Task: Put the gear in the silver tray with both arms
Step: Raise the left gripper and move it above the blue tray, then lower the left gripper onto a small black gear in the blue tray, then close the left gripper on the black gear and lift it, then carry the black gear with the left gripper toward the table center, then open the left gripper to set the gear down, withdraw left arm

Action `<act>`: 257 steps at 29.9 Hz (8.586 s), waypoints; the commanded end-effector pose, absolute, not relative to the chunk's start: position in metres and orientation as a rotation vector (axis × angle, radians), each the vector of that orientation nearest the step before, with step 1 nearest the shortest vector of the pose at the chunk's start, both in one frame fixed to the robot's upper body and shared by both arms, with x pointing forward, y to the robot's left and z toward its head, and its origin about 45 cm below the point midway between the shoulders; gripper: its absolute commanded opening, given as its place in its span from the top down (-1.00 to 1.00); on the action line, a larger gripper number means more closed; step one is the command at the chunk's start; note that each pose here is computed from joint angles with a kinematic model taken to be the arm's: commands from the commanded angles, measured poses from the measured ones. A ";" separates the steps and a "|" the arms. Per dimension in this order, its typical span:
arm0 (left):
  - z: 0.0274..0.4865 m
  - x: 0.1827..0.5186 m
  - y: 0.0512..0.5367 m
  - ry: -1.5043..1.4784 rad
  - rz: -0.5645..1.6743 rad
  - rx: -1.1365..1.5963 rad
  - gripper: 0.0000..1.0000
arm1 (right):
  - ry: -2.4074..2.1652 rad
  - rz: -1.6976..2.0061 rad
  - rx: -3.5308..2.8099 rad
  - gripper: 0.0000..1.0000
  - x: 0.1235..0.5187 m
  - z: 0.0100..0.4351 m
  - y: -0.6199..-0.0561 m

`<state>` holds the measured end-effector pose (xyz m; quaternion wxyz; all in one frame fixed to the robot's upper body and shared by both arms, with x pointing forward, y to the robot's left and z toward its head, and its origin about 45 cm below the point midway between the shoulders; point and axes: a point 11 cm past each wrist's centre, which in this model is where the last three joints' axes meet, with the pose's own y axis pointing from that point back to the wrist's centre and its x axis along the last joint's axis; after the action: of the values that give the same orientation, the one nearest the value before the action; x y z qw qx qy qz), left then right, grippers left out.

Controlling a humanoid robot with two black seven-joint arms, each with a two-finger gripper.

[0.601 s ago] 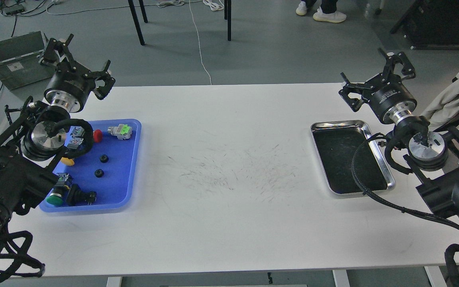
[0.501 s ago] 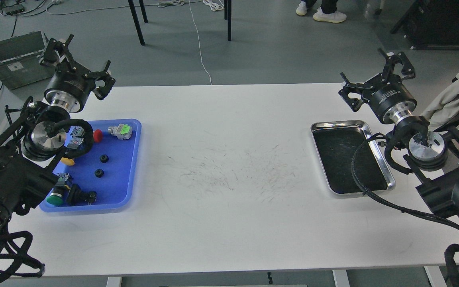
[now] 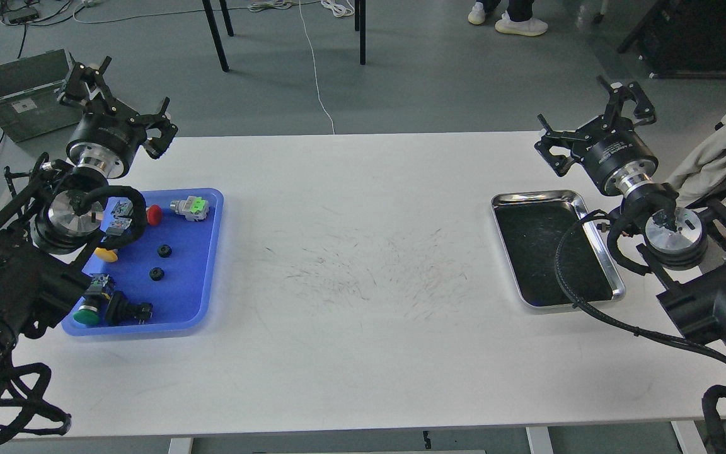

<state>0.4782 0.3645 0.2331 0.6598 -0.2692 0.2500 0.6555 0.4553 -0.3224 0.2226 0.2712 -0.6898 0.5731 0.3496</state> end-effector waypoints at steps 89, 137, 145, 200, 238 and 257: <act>0.128 0.366 0.372 -0.813 0.427 1.369 -0.71 | 1.561 0.926 -1.824 -0.98 0.456 0.226 -0.334; 0.203 0.415 0.365 -0.923 0.488 1.342 0.91 | 1.554 0.924 -1.829 -0.98 0.458 0.228 -0.331; 0.256 0.413 0.256 -1.105 0.416 1.100 0.89 | 1.558 0.914 -1.831 -0.98 0.459 0.231 -0.333; 0.128 0.315 0.000 -0.934 0.156 0.858 0.33 | 1.573 0.920 -1.826 -0.98 0.459 0.228 -0.336; 0.330 0.472 0.136 -0.332 1.157 0.276 -0.95 | 1.473 0.801 -2.145 -0.98 0.491 0.286 -0.268; 0.308 0.496 0.327 0.565 1.547 -0.242 -0.95 | 1.632 0.022 -3.231 -0.98 0.506 0.293 -0.166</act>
<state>0.4946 0.3111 0.3110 0.6976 -0.0780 0.2115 0.6801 0.5095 -0.1849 0.2951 -0.1827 -0.8616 0.4715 0.0445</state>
